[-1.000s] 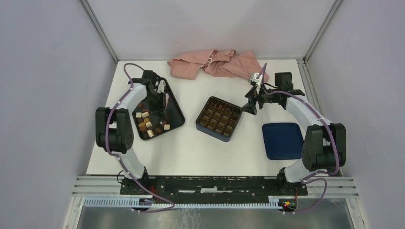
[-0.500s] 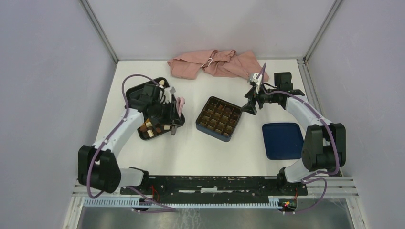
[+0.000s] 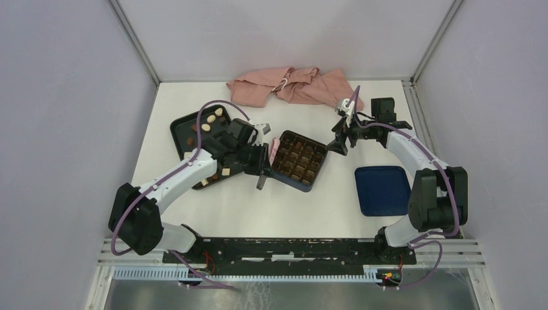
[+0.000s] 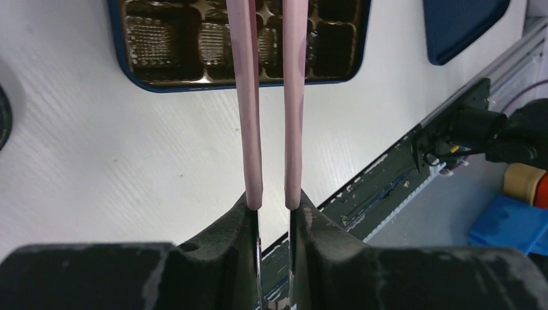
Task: Pack the chocolate
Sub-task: Place the fake chocolate in the packing box, then adjust the packing box at the center of the board.
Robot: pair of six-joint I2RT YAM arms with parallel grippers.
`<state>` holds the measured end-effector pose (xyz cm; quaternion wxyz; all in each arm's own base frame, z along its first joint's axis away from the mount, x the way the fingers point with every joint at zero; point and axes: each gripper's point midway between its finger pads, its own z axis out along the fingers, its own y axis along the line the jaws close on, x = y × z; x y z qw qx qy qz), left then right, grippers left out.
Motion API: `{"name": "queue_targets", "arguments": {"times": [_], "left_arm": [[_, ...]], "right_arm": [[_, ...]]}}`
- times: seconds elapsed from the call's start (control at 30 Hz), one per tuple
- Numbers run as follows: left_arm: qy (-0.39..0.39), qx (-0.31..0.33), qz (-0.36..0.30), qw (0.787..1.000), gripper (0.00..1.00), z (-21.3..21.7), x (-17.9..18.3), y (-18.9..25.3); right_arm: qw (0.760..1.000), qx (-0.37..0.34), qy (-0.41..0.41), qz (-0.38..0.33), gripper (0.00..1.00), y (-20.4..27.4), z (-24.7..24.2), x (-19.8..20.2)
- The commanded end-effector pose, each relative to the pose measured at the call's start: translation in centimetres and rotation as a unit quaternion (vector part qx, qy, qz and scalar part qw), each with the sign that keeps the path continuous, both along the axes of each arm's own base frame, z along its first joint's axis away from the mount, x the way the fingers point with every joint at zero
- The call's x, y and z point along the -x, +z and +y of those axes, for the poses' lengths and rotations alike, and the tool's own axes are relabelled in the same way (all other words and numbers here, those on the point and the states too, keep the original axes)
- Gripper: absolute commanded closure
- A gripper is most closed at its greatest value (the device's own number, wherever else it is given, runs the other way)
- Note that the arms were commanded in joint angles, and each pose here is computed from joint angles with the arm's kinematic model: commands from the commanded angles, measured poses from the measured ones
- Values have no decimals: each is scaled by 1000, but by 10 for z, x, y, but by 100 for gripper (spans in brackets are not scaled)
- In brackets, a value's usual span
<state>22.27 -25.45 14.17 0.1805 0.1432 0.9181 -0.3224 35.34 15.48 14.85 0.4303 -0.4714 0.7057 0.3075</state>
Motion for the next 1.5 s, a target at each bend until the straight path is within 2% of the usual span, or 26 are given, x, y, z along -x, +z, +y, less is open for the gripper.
{"name": "queue_targets", "arguments": {"times": [0.0, 0.07, 0.27, 0.57, 0.77, 0.93, 1.03, 1.23, 1.47], "left_arm": [[45, -31, -47, 997, 98, 10, -26, 17], [47, -52, -52, 996, 97, 19, -28, 17], [27, -52, -36, 998, 96, 15, -24, 3], [15, -51, -87, 995, 95, 19, -31, 1], [27, -33, -142, 989, 96, 28, -43, 19], [23, -34, -189, 981, 96, 45, -57, 41], [23, -49, -201, 978, 96, 58, -61, 42], [58, -91, -231, 967, 96, 89, -70, 37], [71, -138, -231, 961, 96, 109, -68, 18]], "right_arm": [[1000, 0, 7, -25, 15, 11, 2, -6], [1000, -2, 9, -25, 15, 12, 2, -5], [1000, 0, 6, -17, 15, 5, 2, -5], [1000, 22, -1, -13, 15, -14, 2, -9], [992, 67, 17, -110, 11, -15, 9, -12], [969, 92, 116, -196, 9, -5, 27, -7], [968, 103, 121, -193, 11, 4, 37, -22], [974, 141, 74, -161, 15, -4, 44, -50], [980, 162, 55, -103, 30, -36, 44, -54]]}}
